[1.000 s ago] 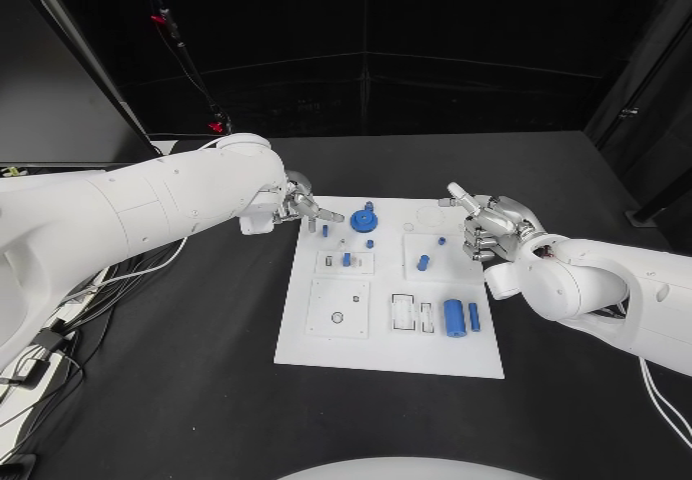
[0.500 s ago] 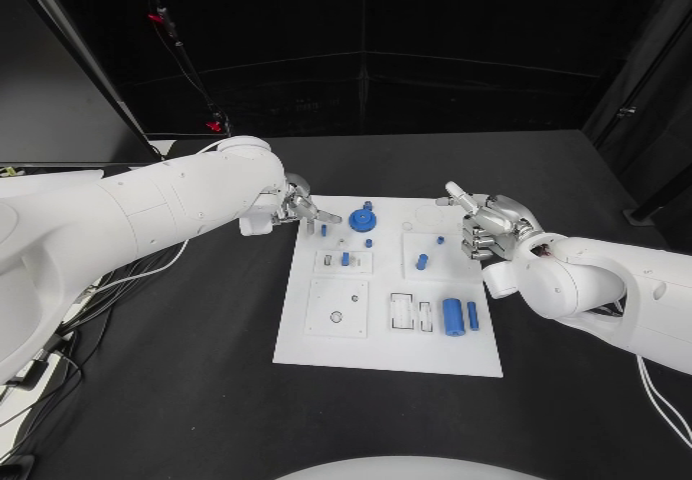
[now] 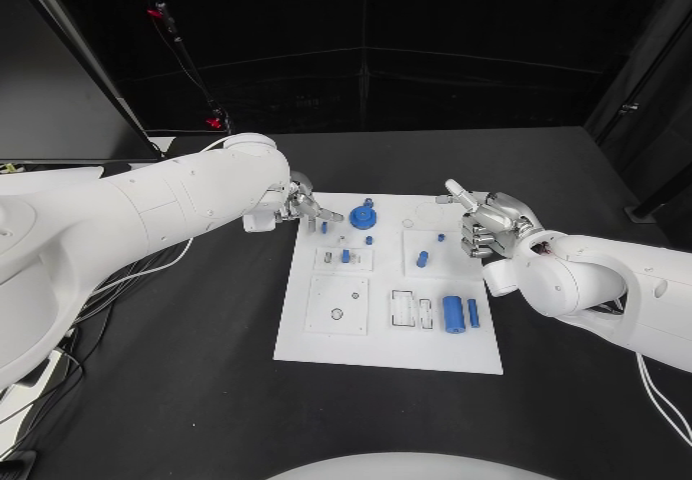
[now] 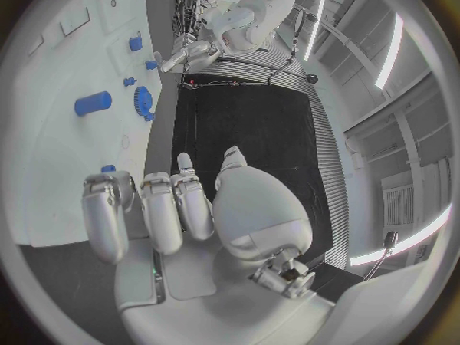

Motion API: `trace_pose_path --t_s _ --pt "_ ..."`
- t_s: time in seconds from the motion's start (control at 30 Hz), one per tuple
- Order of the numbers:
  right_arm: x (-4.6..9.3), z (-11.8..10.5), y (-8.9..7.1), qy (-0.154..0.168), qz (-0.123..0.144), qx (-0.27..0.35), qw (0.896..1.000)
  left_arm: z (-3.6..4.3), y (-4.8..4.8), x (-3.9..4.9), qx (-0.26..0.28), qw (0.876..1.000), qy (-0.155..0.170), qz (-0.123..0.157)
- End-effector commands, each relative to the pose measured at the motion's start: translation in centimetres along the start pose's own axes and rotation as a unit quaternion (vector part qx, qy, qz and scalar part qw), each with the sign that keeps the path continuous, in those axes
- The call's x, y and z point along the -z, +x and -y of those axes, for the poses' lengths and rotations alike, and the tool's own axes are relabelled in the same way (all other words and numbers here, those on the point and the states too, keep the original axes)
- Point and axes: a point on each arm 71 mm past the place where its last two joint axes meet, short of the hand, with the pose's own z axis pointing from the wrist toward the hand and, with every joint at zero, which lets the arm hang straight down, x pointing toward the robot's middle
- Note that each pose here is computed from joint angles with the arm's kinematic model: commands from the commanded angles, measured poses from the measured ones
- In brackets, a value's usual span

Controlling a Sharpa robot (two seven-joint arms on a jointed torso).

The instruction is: Assemble the parts on the task board

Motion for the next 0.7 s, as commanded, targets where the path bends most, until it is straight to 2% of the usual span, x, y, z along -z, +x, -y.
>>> trace_pose_path --t_s 0.03,0.27,0.7 --pt "0.02 -0.15 0.22 -0.003 -0.006 -0.002 1.0 -0.04 -0.05 -0.07 -0.01 1.0 -0.009 -0.001" --pt "0.02 -0.16 0.31 -0.003 -0.007 -0.002 1.0 0.24 0.0 -0.25 -0.013 1.0 -0.011 0.002" --pt "-0.02 -0.17 0.39 -0.003 -0.007 -0.002 1.0 0.15 -0.03 -0.43 -0.016 1.0 -0.016 0.002"
